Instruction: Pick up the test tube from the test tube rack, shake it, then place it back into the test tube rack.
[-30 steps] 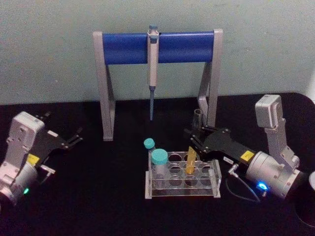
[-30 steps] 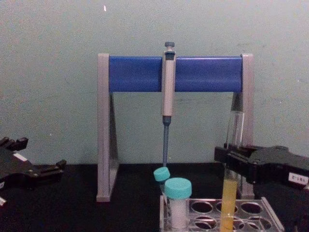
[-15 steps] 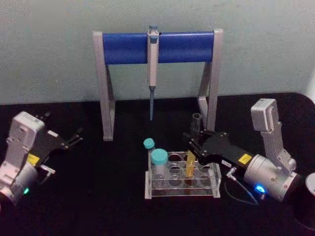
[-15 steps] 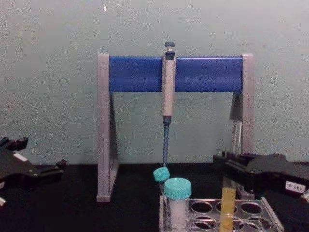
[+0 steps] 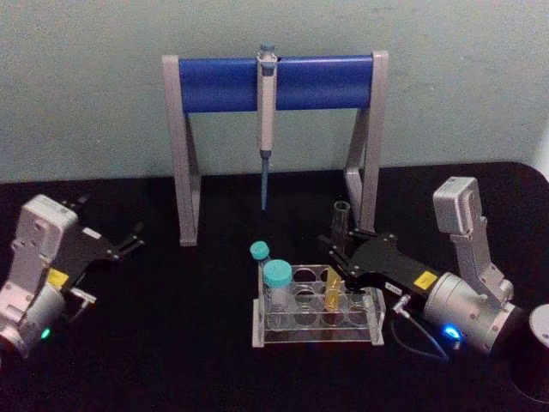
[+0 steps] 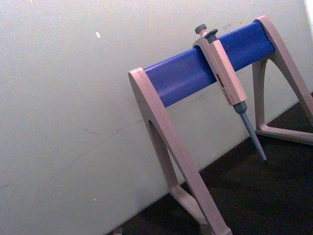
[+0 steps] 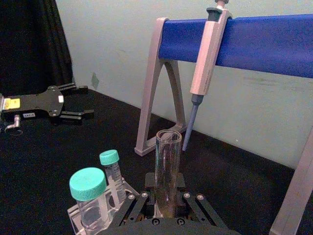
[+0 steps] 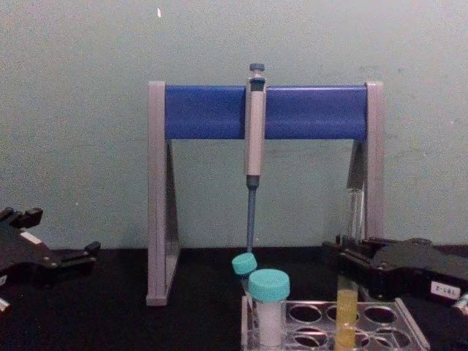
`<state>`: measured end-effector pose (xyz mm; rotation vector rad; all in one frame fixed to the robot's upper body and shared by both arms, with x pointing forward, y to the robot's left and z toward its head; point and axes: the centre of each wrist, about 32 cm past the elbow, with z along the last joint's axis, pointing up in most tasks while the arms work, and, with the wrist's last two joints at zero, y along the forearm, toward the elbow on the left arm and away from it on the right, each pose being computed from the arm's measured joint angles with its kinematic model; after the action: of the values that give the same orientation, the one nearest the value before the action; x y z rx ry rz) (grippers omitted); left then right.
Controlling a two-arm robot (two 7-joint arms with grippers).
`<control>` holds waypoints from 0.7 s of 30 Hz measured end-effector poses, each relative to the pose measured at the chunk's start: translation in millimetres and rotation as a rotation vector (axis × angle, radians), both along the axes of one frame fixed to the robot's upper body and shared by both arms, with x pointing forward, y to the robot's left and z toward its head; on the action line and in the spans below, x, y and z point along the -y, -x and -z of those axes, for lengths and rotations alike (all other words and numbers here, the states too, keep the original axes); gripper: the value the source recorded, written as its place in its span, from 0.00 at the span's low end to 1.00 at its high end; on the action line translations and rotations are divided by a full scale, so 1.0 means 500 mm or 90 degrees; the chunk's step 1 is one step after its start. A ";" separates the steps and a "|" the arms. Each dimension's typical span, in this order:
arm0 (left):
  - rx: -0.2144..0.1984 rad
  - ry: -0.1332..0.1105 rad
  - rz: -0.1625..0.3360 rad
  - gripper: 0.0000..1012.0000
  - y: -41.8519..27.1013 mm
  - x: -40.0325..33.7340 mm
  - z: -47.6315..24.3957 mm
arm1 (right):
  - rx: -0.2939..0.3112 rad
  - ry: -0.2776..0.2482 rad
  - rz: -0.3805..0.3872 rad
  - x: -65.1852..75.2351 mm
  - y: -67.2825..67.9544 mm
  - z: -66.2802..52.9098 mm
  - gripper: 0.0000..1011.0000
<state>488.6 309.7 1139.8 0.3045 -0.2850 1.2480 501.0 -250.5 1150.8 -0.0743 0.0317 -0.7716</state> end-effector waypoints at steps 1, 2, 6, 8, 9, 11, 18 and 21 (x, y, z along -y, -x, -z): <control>0.000 0.000 0.000 1.00 0.000 0.000 0.000 | 0.000 0.001 0.000 0.000 0.000 0.000 0.22; 0.000 0.000 0.000 1.00 0.000 0.000 0.000 | 0.002 0.002 0.000 0.000 0.001 0.001 0.22; 0.000 0.000 0.000 1.00 0.000 0.000 0.000 | 0.005 0.004 0.000 0.000 0.002 0.001 0.22; 0.000 0.000 0.000 1.00 0.000 0.000 0.000 | 0.005 0.004 0.000 0.000 0.001 0.001 0.22; 0.000 0.000 0.000 1.00 0.000 0.000 0.000 | 0.005 0.004 0.000 0.000 0.001 0.000 0.22; 0.000 0.000 0.000 1.00 0.000 0.000 0.000 | 0.005 0.004 0.000 0.001 0.001 0.000 0.22; 0.000 0.000 0.000 1.00 0.000 0.000 0.000 | 0.004 0.005 0.000 0.001 0.001 0.000 0.24; 0.000 0.000 0.000 1.00 0.000 0.000 0.000 | 0.004 0.005 0.000 0.001 0.001 0.000 0.31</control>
<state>488.6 309.7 1139.8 0.3045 -0.2850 1.2480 500.3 -250.8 1150.8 -0.0789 0.0232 -0.7724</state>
